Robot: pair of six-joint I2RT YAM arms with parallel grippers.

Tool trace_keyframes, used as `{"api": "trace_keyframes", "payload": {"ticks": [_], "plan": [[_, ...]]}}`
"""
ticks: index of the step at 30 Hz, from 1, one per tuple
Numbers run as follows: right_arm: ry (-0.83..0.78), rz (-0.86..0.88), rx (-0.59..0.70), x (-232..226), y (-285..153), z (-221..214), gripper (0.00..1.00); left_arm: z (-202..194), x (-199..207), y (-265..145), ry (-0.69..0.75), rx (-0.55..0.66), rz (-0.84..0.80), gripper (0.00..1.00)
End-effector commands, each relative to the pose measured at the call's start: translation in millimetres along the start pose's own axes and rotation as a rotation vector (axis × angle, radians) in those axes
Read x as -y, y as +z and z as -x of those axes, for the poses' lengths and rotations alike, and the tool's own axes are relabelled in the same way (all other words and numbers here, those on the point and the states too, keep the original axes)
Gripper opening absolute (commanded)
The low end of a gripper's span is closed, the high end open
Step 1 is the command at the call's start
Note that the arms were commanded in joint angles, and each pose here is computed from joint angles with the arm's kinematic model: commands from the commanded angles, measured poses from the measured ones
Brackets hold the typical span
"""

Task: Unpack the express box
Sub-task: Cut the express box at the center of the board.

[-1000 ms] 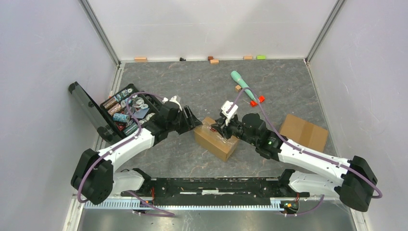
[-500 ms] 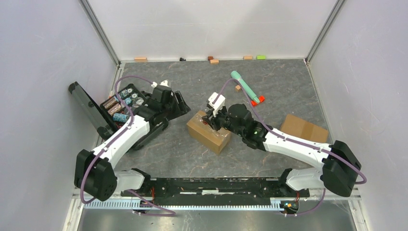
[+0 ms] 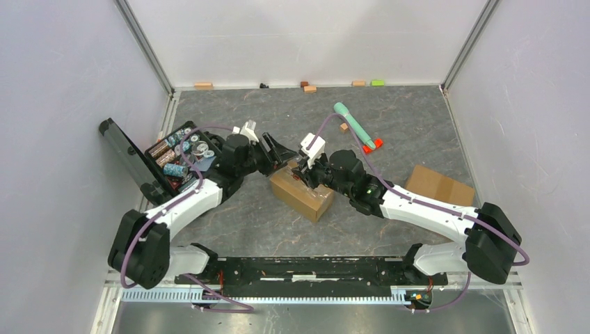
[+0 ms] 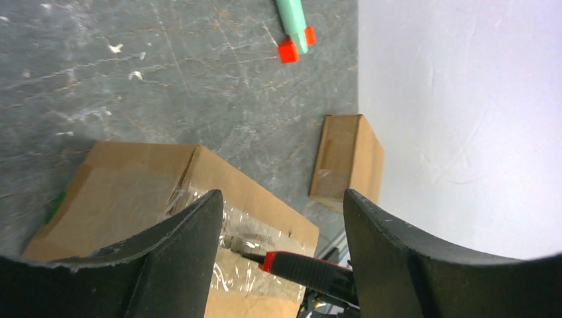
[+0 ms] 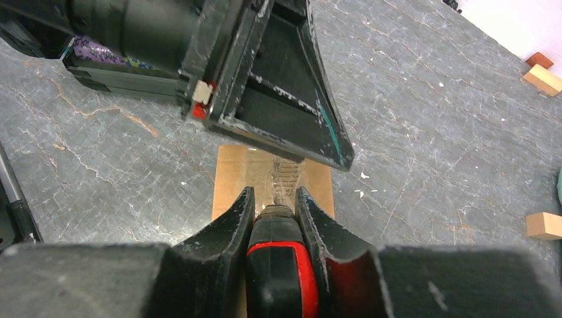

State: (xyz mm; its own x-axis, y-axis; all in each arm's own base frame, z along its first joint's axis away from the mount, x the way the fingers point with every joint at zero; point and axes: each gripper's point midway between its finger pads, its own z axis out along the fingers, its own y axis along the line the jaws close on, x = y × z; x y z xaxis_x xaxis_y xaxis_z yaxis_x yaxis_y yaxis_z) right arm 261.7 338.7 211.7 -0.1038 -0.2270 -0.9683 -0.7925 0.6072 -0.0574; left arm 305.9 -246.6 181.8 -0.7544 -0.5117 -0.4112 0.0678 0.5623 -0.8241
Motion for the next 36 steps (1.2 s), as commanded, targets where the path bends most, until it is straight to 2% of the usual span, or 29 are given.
{"api": "trace_keyframes", "payload": {"ticks": [1,4,7,16,19,24,36], "plan": [[0.022,-0.003,0.045,0,-2,16,0.00,7,42,5,-0.090,0.056,-0.290,0.73],[0.021,-0.007,0.039,1,-2,15,0.00,-2,35,9,-0.127,0.047,-0.326,0.72],[0.021,-0.006,0.032,1,-3,14,0.00,-11,13,13,-0.137,0.044,-0.258,0.72],[0.037,-0.047,-0.034,8,-15,6,0.00,-27,-78,13,-0.136,0.043,0.187,0.73],[0.049,-0.057,-0.050,9,-21,2,0.00,-34,-95,14,-0.150,0.024,0.262,0.73],[0.053,-0.073,-0.072,11,-34,-8,0.00,-39,-112,14,-0.152,0.012,0.329,0.73],[0.055,-0.076,-0.151,11,-59,-36,0.00,-42,-123,16,-0.150,0.007,0.363,0.75]]}}
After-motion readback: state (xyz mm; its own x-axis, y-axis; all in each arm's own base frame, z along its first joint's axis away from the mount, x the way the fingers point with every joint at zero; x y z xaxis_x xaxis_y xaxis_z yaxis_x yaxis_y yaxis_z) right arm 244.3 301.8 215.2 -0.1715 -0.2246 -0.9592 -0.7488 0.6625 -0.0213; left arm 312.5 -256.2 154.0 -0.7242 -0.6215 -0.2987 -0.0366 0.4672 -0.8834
